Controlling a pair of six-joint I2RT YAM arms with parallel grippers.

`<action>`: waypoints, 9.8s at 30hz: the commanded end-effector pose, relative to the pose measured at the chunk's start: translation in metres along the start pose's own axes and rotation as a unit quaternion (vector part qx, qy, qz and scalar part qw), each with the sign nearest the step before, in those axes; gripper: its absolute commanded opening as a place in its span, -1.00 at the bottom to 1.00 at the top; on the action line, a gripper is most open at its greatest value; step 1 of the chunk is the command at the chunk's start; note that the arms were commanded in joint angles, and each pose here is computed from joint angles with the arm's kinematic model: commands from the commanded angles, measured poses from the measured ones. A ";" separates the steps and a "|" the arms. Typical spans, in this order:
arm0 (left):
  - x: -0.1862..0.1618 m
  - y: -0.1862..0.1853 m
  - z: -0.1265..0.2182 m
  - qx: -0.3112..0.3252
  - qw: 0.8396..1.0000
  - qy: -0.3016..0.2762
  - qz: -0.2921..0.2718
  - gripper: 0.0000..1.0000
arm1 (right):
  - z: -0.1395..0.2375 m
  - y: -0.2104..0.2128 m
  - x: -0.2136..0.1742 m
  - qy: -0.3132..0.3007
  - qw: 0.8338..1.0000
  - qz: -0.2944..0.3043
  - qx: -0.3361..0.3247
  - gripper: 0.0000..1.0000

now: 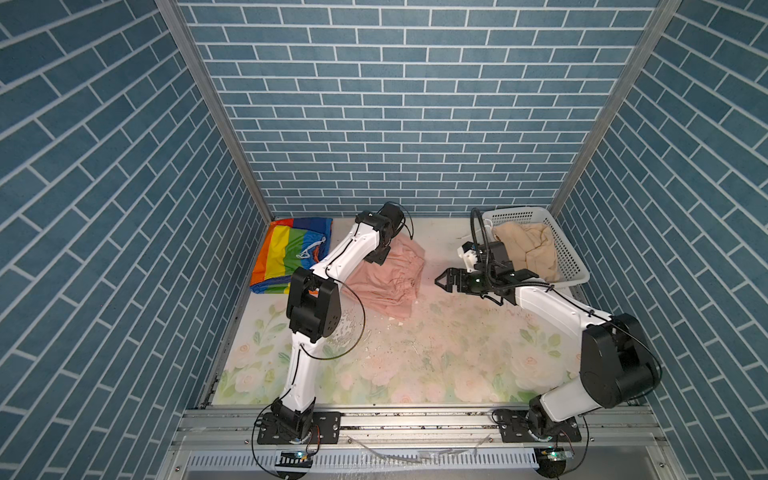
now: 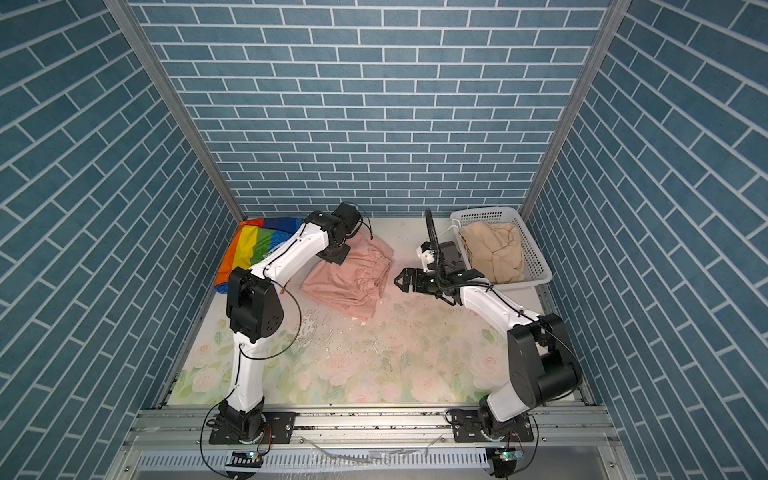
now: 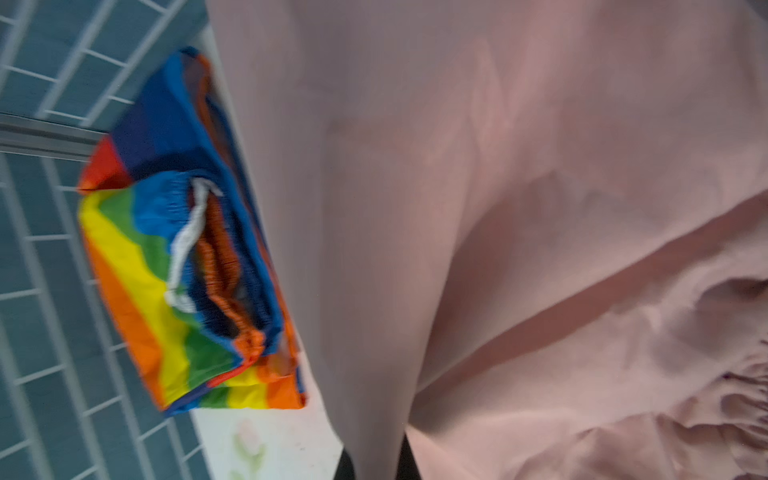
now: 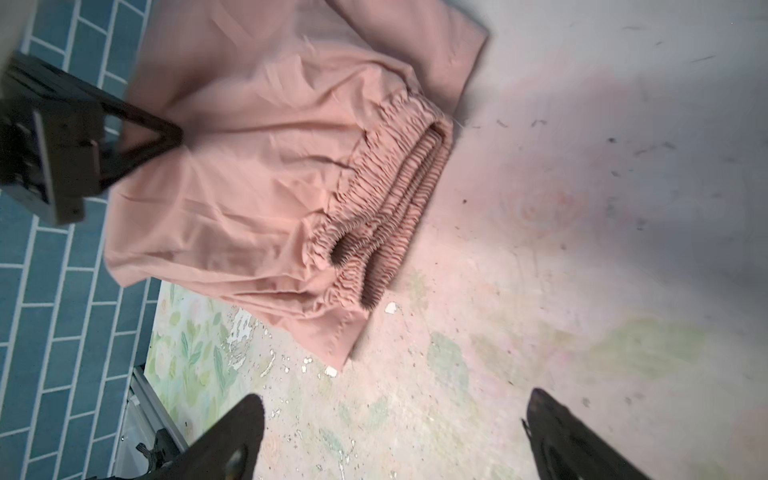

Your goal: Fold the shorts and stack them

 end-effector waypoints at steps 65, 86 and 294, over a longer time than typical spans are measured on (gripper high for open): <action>0.009 0.298 -0.117 0.127 0.971 0.015 0.204 -0.65 | -0.097 0.090 0.045 0.061 0.994 0.036 0.085 0.97; 0.064 0.227 0.047 -0.038 0.940 -0.225 0.254 0.99 | -0.016 0.082 0.064 0.038 0.993 0.111 -0.016 0.97; -0.137 -0.149 0.039 -0.114 0.980 -0.046 -0.155 0.99 | -0.003 -0.123 0.069 0.024 0.982 -0.121 -0.142 0.53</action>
Point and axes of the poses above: each gripper's point midway between its finger pads, its own z axis back along the fingers, its own y axis along the line the jaws close on, x = y × z, the point moved 2 cm from there along z, back along the fingers, and after that the axes turned 15 degrees about z, right-handed, at the moved point
